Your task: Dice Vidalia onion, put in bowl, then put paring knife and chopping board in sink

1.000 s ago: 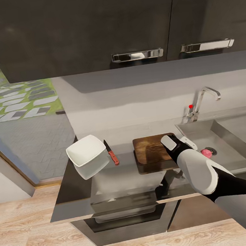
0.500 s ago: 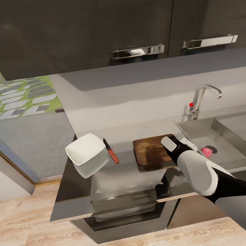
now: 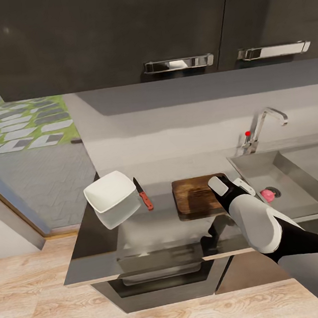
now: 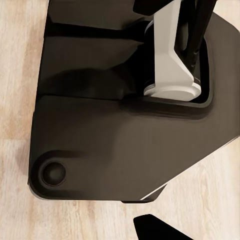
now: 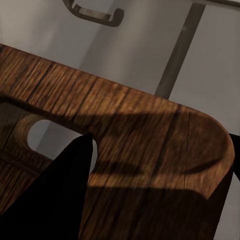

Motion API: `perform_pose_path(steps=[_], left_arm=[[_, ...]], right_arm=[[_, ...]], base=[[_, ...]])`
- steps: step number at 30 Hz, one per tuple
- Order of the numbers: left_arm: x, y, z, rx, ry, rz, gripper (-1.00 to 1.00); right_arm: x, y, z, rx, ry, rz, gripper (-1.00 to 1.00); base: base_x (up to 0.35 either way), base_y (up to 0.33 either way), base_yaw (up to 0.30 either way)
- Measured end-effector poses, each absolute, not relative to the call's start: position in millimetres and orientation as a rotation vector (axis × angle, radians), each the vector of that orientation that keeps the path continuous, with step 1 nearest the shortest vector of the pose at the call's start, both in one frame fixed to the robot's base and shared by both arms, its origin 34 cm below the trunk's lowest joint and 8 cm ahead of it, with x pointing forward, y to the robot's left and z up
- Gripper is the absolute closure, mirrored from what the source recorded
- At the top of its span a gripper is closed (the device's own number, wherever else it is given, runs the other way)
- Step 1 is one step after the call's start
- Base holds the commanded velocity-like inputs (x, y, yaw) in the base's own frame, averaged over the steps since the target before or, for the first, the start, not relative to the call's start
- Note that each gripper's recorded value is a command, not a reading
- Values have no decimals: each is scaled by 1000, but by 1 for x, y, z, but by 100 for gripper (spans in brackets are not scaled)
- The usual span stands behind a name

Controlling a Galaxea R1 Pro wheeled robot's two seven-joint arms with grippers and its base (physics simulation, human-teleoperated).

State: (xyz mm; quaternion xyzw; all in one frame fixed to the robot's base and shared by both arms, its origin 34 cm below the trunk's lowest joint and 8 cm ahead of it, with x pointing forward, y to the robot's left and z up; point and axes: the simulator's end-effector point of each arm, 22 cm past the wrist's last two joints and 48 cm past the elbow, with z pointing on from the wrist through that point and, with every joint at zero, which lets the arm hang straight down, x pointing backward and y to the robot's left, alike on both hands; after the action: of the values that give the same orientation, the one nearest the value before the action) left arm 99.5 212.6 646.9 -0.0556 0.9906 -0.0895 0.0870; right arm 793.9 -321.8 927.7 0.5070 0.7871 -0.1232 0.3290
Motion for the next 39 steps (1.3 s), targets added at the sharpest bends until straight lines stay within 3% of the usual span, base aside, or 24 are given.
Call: perform_pose_path(steps=[10,11,39], left_arm=[[99,213,647,-166,2951,-267,-100],[99,213,647,-166,2951,-267,-100],[99,213,647,-166,2951,-267,-100]], right_arm=[[794,-322,928,1328,2060,-322,100],[794,-322,928,1327,2060,-322,-100],[797,-323,932,1324,2048,-320,-100]], base=[[0,0,0],[0,0,0],[0,0,0]])
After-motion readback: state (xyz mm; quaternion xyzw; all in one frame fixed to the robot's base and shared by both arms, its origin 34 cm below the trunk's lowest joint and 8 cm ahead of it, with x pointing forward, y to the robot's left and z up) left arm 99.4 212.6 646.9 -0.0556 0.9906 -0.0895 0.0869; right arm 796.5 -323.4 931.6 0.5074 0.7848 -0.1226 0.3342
